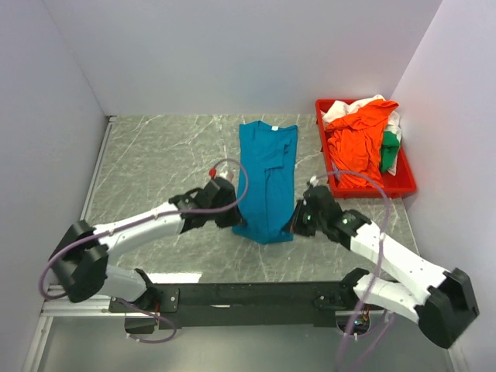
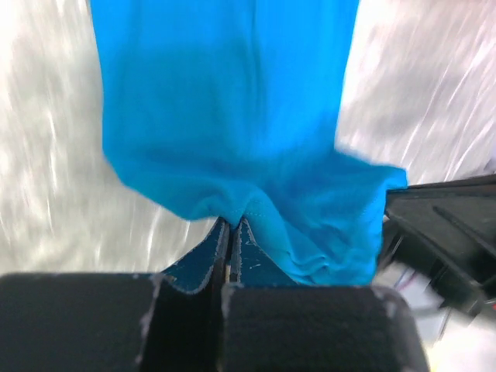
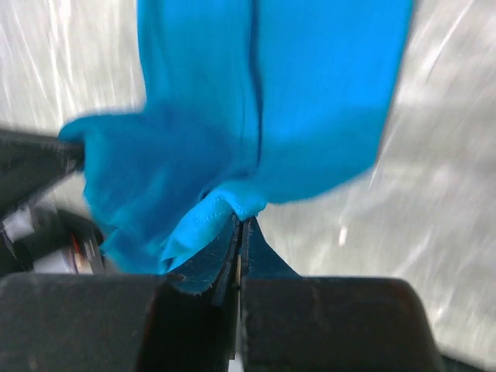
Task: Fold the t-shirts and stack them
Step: Fold the tshirt
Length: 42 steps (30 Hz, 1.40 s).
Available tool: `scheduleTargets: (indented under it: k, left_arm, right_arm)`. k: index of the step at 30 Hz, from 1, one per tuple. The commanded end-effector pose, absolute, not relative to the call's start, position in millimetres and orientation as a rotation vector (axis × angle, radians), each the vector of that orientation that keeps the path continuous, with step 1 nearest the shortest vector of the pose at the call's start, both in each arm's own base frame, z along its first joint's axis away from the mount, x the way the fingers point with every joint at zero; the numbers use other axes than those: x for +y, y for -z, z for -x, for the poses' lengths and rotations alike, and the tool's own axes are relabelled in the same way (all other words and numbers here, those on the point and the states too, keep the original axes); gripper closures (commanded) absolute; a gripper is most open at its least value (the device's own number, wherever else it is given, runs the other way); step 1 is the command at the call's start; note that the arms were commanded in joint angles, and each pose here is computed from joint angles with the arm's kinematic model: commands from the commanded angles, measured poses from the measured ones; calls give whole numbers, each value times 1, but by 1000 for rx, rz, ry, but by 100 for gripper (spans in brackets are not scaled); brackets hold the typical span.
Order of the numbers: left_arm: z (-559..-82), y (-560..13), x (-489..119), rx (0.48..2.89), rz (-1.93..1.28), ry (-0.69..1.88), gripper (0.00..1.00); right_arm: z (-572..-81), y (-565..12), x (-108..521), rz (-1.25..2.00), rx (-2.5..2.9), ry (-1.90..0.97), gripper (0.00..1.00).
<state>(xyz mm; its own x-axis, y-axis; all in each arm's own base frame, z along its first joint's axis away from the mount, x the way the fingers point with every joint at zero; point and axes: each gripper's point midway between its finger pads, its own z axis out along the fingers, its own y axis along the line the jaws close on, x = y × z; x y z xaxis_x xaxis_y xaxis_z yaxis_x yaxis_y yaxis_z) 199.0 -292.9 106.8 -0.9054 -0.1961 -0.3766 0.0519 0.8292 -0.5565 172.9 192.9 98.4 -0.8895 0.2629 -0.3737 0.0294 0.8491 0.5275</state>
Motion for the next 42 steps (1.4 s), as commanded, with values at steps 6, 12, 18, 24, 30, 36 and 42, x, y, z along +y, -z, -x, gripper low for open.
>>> scheduleTargets:
  k: [6, 12, 18, 24, 30, 36, 42]
  left_arm:
    - [-309, -132, -310, 2438, 250, 774, 99]
    - [-362, -118, -316, 2439, 329, 735, 99]
    - [-395, -98, -313, 2461, 384, 711, 99]
    - [-411, -93, -313, 2470, 397, 696, 99]
    - [-429, -98, -307, 2452, 417, 697, 99]
    - [-447, -93, -306, 2459, 411, 679, 99]
    - [-462, -89, -302, 2453, 390, 677, 86]
  right_arm:
    - [-299, -132, 177, -327, 2359, -632, 100]
    - [-353, -112, 167, -399, 2391, -598, 100]
    - [-387, -88, 164, -438, 2446, -594, 100]
    - [-403, -78, 160, -471, 2465, -606, 100]
    - [-416, -85, 151, -503, 2446, -616, 100]
    - [-432, -84, 151, -521, 2453, -641, 100]
    - [-449, -80, 148, -525, 2469, -640, 86]
